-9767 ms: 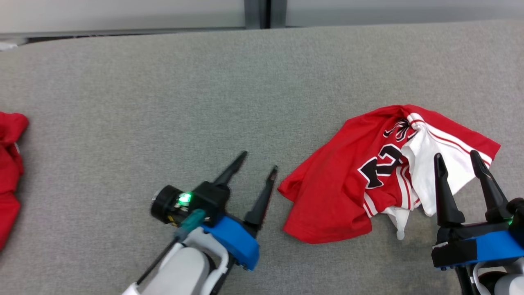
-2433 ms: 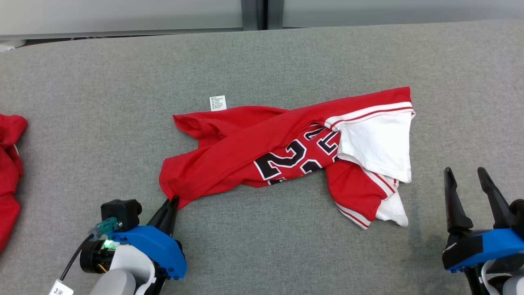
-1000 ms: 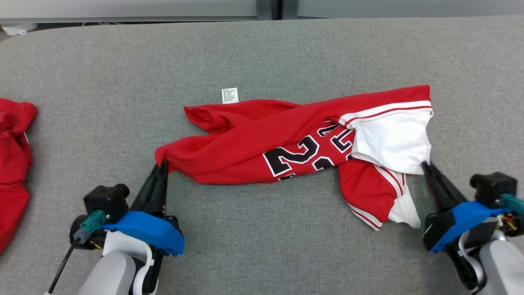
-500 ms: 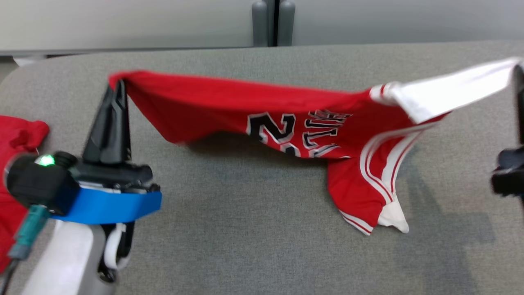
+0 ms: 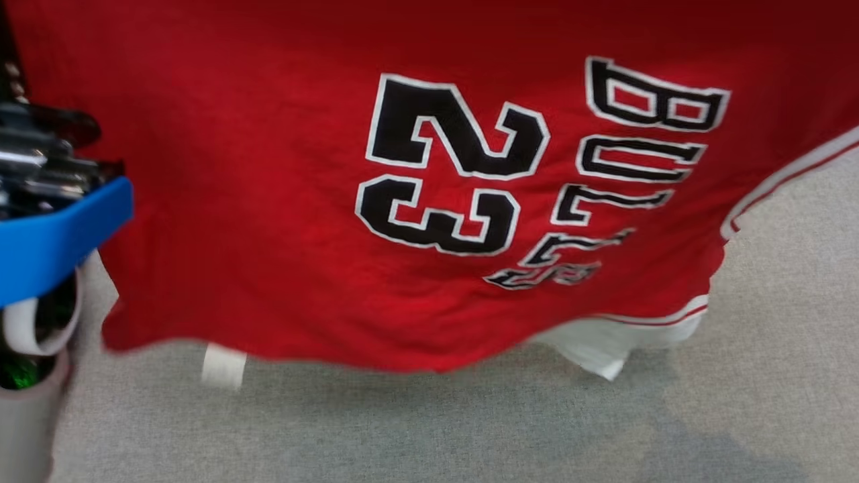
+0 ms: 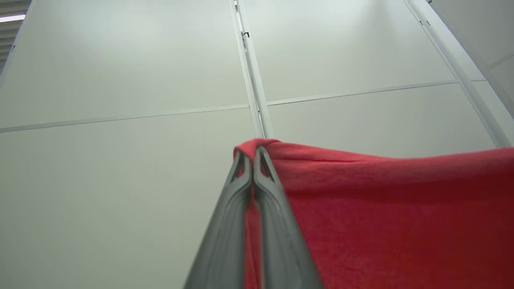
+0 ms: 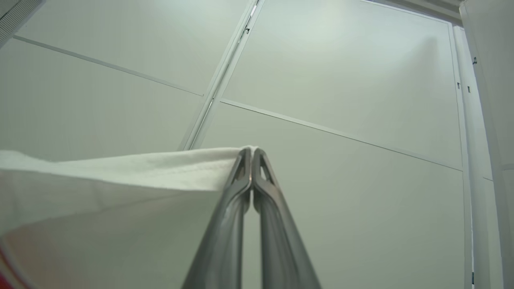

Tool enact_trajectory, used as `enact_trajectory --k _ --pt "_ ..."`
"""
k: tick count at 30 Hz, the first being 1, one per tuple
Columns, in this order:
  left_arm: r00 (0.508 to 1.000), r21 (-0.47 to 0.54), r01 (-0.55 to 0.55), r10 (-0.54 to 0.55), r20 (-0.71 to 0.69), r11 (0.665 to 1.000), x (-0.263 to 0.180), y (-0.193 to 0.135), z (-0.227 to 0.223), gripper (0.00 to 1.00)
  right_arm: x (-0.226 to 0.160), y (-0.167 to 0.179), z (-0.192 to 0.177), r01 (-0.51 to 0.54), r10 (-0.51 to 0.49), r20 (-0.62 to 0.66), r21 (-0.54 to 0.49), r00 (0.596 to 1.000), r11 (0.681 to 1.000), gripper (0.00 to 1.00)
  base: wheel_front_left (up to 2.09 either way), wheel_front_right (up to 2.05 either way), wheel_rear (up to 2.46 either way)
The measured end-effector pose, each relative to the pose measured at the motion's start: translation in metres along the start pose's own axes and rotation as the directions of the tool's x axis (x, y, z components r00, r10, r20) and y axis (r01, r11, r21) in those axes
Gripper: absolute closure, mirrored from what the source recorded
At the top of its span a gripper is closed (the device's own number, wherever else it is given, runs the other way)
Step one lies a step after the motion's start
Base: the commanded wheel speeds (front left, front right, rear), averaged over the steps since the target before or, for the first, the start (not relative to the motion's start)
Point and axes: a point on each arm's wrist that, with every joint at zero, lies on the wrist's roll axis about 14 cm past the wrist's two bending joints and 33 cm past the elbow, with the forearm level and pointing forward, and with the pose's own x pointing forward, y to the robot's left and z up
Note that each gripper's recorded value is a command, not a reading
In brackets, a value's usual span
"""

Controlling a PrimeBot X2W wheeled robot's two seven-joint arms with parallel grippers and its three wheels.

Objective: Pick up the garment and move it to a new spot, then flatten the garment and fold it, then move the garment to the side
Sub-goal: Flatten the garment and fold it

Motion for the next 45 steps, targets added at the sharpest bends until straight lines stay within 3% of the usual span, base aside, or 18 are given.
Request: enact_trajectory --k 6,14,22,27,30,36,42,45 --pt "0.999 -0.026 0.018 -0.019 -0.044 1.000 0.015 0.002 -0.013 1.00 0.020 -0.005 -0.008 -0.004 0.004 -0.024 0.014 1.000 1.000 1.00 0.00 0.00 0.00" --pt "0.974 -0.161 -0.012 -0.025 -0.226 0.987 0.035 0.000 -0.109 1.00 0.045 0.015 -0.103 -0.026 0.046 -0.208 0.096 0.977 0.995 1.00 0.00 0.00 0.00" --pt "0.962 -0.134 -0.085 0.046 -0.268 0.987 0.077 0.027 -0.171 1.00 0.101 0.038 -0.134 -0.026 0.051 -0.158 0.160 0.986 0.987 1.00 0.00 0.00 0.00" --pt "0.897 -0.157 -0.163 0.080 -0.434 0.974 0.060 0.032 -0.232 1.00 0.098 0.057 -0.179 -0.015 0.075 -0.273 0.216 0.959 0.976 1.00 0.00 0.00 0.00" --pt "0.814 -0.193 -0.239 0.087 -0.575 0.952 0.023 0.024 -0.281 1.00 0.067 0.083 -0.229 0.005 0.113 -0.410 0.277 0.905 0.961 1.00 0.00 0.00 0.00" --pt "0.539 -0.184 -0.407 0.073 -0.839 0.895 -0.109 -0.005 -0.366 1.00 -0.059 0.146 -0.327 0.094 0.209 -0.682 0.379 0.701 0.920 1.00 0.00 0.00 0.00" --pt "0.299 -0.128 -0.523 0.041 -0.953 0.843 -0.228 -0.034 -0.387 1.00 -0.184 0.184 -0.363 0.208 0.271 -0.824 0.417 0.498 0.885 1.00 0.00 0.00 0.00" --pt "0.245 -0.103 -0.543 0.040 -0.969 0.833 -0.261 -0.037 -0.381 1.00 -0.229 0.190 -0.362 0.270 0.278 -0.856 0.420 0.437 0.866 1.00 0.00 0.00 0.00"
